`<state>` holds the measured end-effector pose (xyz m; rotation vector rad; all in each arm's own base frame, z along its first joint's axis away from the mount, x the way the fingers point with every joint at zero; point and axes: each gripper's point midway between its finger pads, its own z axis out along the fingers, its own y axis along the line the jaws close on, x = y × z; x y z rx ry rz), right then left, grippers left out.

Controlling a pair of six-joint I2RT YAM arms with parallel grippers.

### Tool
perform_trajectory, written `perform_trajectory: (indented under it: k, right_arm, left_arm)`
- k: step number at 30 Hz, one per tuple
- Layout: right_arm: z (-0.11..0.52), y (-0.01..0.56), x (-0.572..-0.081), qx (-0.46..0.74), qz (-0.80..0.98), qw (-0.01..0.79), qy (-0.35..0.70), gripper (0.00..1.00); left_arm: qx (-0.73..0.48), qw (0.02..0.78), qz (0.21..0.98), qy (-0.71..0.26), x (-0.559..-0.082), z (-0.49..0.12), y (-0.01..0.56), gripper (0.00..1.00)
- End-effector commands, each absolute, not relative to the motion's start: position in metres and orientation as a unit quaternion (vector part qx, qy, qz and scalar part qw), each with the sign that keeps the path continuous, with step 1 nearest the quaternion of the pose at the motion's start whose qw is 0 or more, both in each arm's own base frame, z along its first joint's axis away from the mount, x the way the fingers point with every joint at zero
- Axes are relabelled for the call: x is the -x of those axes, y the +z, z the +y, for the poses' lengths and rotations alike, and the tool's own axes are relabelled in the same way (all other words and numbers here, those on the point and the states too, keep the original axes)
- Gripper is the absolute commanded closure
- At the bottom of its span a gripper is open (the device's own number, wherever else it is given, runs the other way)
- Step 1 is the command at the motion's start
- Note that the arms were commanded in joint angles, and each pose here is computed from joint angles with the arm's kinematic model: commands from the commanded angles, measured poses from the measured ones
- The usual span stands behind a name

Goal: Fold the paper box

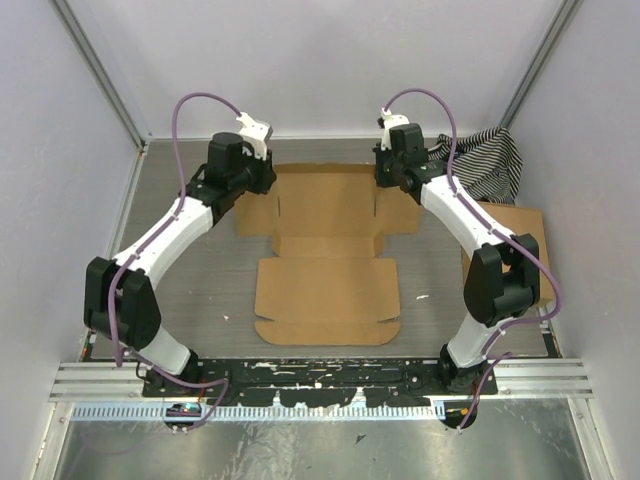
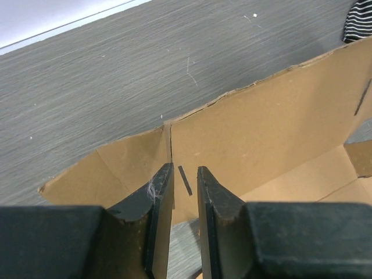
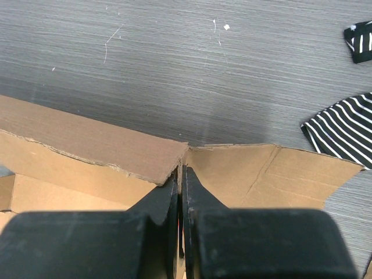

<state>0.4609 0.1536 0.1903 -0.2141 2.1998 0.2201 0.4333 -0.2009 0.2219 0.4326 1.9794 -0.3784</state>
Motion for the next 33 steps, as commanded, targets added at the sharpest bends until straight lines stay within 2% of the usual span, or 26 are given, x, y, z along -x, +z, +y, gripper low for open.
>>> perform_trajectory:
  k: [1, 9, 13, 17, 26, 30, 33]
  right_arm:
    - [0.160, 0.238, -0.461, 0.090, 0.855, 0.499, 0.106, 0.94]
    - [0.162, 0.237, -0.458, 0.093, 0.856, 0.497, 0.109, 0.94]
    - [0.161, 0.236, -0.459, 0.092, 0.856, 0.497, 0.106, 0.94]
    - [0.162, 0.234, -0.458, 0.092, 0.857, 0.495, 0.107, 0.94]
    - [0.164, 0.235, -0.457, 0.095, 0.856, 0.495, 0.112, 0.94]
    - [0.164, 0.234, -0.457, 0.095, 0.857, 0.494, 0.114, 0.94]
    - [0.166, 0.232, -0.458, 0.096, 0.858, 0.491, 0.117, 0.94]
  left_arm:
    - [-0.172, 0.499, 0.836, -0.147, -0.442, -0.203, 0.225, 0.71]
    - [-0.149, 0.474, 0.864, -0.083, -0.451, -0.186, 0.216, 0.71]
    - [-0.129, 0.490, 0.860, -0.070, -0.450, -0.177, 0.228, 0.57]
    - [-0.119, 0.499, 0.856, -0.064, -0.447, -0.172, 0.238, 0.48]
    - [-0.131, 0.495, 0.857, -0.062, -0.454, -0.176, 0.237, 0.54]
    - [-0.137, 0.480, 0.864, -0.069, -0.457, -0.181, 0.230, 0.62]
    - [-0.141, 0.468, 0.869, -0.081, -0.456, -0.187, 0.223, 0.73]
